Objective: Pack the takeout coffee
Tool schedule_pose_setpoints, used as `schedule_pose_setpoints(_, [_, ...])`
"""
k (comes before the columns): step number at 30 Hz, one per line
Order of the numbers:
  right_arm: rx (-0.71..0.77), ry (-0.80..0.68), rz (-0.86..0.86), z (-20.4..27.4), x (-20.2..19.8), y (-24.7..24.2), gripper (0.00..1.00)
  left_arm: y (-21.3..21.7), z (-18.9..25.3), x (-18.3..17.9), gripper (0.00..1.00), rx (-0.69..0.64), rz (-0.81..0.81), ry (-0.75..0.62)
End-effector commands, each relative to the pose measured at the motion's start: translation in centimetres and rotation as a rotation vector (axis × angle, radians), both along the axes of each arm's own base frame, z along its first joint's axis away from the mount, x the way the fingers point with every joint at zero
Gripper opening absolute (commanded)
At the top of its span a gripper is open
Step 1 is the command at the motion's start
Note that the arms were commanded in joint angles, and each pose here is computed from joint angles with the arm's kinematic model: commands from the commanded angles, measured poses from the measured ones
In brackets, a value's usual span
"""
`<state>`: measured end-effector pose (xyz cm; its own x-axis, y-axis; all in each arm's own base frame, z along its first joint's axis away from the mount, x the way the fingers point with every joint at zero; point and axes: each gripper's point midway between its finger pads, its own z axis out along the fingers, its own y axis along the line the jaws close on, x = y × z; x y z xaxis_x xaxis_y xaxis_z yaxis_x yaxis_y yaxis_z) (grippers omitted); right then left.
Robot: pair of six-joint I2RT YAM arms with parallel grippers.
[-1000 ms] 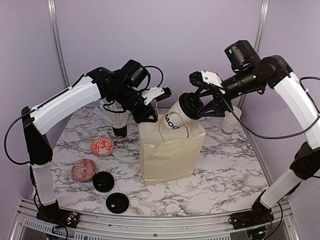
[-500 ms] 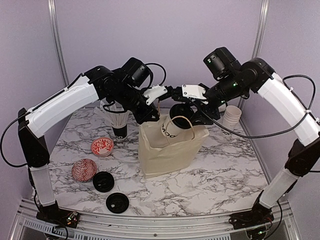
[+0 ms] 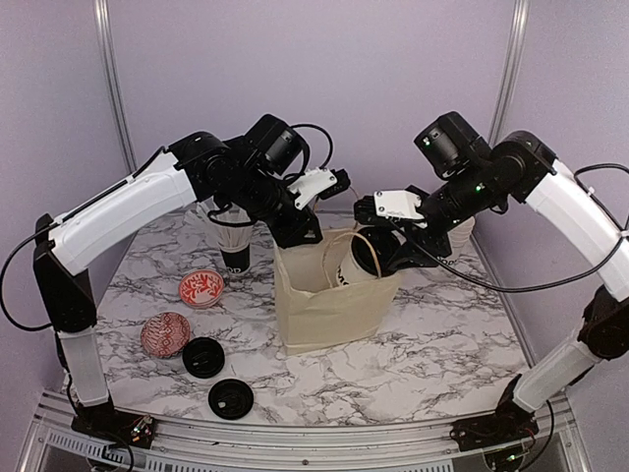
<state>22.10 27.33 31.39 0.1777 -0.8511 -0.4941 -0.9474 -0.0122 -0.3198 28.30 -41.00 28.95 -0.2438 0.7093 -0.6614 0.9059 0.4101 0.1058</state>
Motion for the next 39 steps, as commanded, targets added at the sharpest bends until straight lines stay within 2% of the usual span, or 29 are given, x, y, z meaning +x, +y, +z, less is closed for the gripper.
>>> schedule_pose_setpoints(1, [0.007,-0.009,0.016,0.2,-1.6,-0.4,0.49,-0.1,5.0,-2.5,0.35,-0.133,-0.033,-0.019])
schedule_pose_setpoints(5, [-0.035,-0.022,0.043,-0.9,-2.9,-0.6,0.49,0.2,8.9,-5.9,0.49,-0.236,-0.117,-0.015])
schedule_pose_setpoints(8, [-0.069,-0.031,0.071,-1.7,-4.0,-0.5,0.49,1.4,11.4,-6.5,0.58,-0.301,-0.108,-0.060])
schedule_pose_setpoints(11, [-0.102,-0.049,0.103,-2.2,-5.1,-0.8,0.49,2.7,12.7,-4.9,0.68,-0.365,-0.020,-0.145])
schedule_pose_setpoints(13, [-0.124,-0.058,0.138,-2.5,-6.1,-0.8,0.49,3.6,11.9,-3.0,0.71,-0.378,0.056,-0.153])
schedule_pose_setpoints(16, [-0.171,-0.137,0.155,-3.1,-6.3,-1.4,0.48,4.8,9.3,1.1,0.72,-0.378,0.183,-0.108])
schedule_pose_setpoints(23, [-0.156,-0.264,0.220,-4.2,-7.0,-2.2,0.49,2.4,-1.1,6.5,0.68,-0.282,0.241,0.081])
schedule_pose_setpoints(28, [-0.139,-0.355,0.204,-4.5,-6.5,-2.7,0.49,-0.1,-5.7,7.3,0.67,-0.281,0.217,0.199])
schedule_pose_setpoints(33, [-0.164,-0.455,0.143,-5.9,-4.8,-3.1,0.48,-1.0,-10.3,8.3,0.67,-0.226,0.240,0.250])
schedule_pose_setpoints(39, [-0.150,-0.490,0.142,-6.5,-4.3,-2.4,0.48,-2.3,-14.7,7.9,0.67,-0.193,0.214,0.354])
